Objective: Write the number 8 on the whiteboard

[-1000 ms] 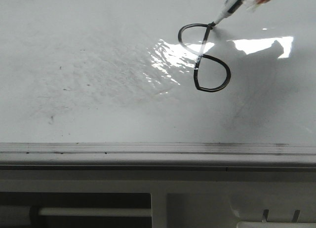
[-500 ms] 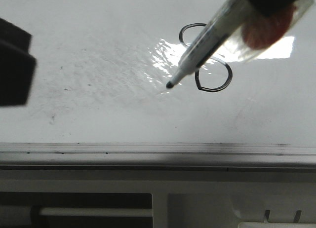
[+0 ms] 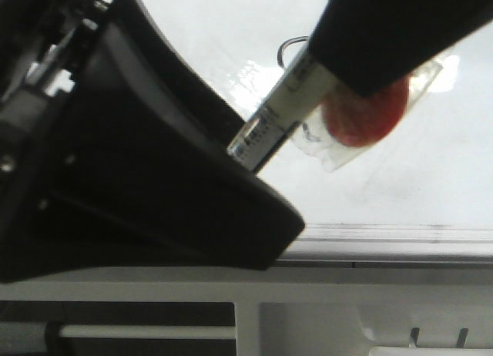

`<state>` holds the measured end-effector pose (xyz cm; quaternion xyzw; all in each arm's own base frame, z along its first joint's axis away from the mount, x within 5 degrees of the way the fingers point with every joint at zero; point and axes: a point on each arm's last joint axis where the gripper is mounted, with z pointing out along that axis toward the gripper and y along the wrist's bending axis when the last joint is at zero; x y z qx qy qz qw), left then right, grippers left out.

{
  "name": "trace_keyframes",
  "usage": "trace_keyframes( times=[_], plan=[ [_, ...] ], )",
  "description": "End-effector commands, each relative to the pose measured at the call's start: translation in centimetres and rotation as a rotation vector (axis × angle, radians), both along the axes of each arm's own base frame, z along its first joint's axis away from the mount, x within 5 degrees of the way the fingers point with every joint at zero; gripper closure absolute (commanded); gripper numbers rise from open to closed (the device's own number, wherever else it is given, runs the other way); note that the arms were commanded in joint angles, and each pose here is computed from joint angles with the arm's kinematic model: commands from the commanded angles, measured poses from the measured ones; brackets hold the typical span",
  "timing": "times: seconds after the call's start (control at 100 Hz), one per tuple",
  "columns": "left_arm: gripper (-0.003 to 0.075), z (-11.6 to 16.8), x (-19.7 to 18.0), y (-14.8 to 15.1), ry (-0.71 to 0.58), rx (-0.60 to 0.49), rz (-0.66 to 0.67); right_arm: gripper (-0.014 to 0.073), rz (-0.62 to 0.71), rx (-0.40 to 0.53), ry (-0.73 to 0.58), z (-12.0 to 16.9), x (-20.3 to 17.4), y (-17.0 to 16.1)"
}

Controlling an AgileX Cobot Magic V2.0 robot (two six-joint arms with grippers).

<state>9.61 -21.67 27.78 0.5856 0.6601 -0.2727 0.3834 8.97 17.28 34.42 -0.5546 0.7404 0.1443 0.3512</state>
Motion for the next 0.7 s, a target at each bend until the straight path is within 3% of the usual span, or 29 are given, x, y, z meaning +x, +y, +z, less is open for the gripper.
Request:
trace_keyframes(
  times=[0.0,0.28,0.45,0.69],
  plan=[
    [0.0287,1.73,0.34,-0.52,-0.037,-0.073,0.027,0.0666,0.019,0.09,-0.047,1.62,0.01,0.34],
    [0.0483,1.75,0.6,-0.66,-0.04,-0.088,0.051,0.0666,0.021,0.092,-0.033,1.52,-0.11,0.37],
    [0.0738,1.77,0.59,-0.67,-0.033,-0.092,0.054,0.0666,0.021,0.094,-0.029,1.52,-0.13,0.39],
    [0.0741,1.79,0.53,-0.7,-0.008,-0.102,0.062,0.0659,0.021,0.094,-0.028,1.52,-0.13,0.39]
  ],
)
